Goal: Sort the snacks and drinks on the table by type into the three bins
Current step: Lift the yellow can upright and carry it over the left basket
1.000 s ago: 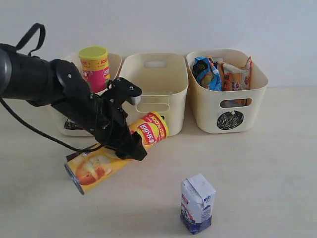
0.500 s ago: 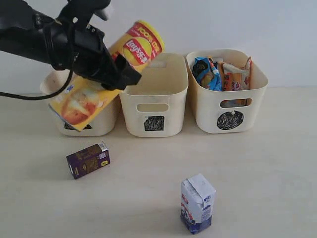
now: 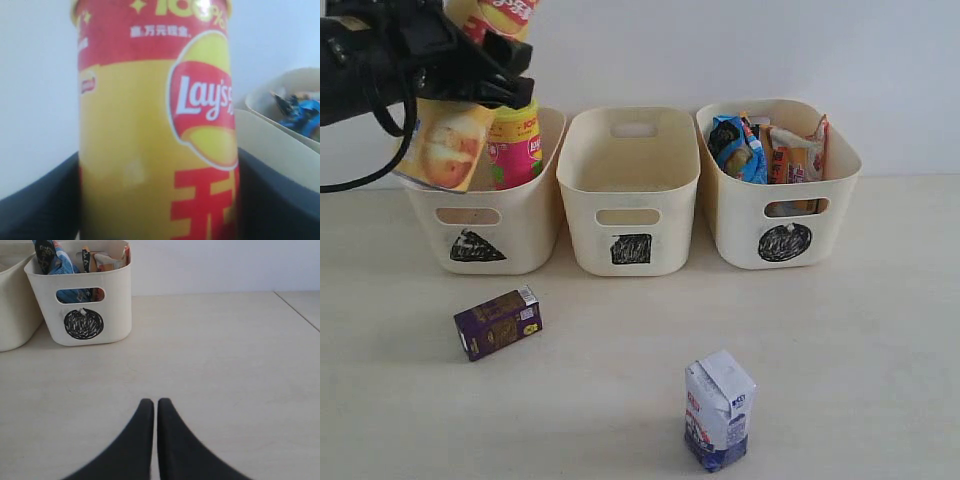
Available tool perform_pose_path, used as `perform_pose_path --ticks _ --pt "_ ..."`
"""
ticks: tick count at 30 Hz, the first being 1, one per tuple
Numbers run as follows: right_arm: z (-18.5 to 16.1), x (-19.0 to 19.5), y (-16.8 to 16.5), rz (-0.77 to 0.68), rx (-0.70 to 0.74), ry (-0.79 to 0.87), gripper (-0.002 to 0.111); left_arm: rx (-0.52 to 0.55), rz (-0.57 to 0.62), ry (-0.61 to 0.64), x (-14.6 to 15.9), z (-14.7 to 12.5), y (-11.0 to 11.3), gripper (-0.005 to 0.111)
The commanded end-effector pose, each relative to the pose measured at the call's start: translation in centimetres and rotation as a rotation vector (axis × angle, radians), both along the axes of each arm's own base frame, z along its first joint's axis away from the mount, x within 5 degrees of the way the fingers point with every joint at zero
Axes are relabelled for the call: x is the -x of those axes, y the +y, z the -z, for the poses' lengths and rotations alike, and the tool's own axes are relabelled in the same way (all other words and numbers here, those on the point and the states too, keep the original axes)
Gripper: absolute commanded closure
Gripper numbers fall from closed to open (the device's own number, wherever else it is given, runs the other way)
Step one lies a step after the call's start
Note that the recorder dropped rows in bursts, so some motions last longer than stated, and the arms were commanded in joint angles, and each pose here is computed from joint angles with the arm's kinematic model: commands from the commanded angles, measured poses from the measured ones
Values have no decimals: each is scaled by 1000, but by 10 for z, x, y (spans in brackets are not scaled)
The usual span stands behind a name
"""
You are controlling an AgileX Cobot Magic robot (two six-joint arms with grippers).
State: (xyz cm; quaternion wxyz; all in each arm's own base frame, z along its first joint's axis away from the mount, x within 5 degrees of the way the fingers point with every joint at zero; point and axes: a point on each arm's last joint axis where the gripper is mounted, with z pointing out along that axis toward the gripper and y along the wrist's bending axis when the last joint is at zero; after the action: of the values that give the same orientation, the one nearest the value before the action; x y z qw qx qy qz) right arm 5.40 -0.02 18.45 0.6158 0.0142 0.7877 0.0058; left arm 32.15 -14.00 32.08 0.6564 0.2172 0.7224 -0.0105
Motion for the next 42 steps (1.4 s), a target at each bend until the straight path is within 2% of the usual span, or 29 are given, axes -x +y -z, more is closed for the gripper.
perform_pose_path --ticks 1,4,7,15,19,22,25,31,40,42 --pt "0 0 0 4 10 -9 108 128 -87 -129 -1 -5 14 103" --pt "0 0 0 4 10 -9 108 233 -144 -153 -9 -4 26 103" --pt "0 0 0 4 10 -9 108 291 -192 -196 -20 1 39 103" --pt "0 0 0 4 10 -9 108 305 -228 -315 -53 31 61 103" --pt "0 0 0 4 10 -9 108 350 -252 -394 -72 42 67 103" --pt "0 0 0 4 10 -9 108 392 -228 -401 -88 47 66 103" --pt "0 0 0 4 10 -9 108 389 -225 -402 -104 53 64 103" --pt "1 0 0 4 10 -3 108 267 -253 -408 -129 75 61 103" --pt "1 0 0 3 5 -4 108 257 -263 -363 -149 99 59 102" --pt "1 0 0 3 5 -4 108 252 -262 -338 -151 102 58 96"
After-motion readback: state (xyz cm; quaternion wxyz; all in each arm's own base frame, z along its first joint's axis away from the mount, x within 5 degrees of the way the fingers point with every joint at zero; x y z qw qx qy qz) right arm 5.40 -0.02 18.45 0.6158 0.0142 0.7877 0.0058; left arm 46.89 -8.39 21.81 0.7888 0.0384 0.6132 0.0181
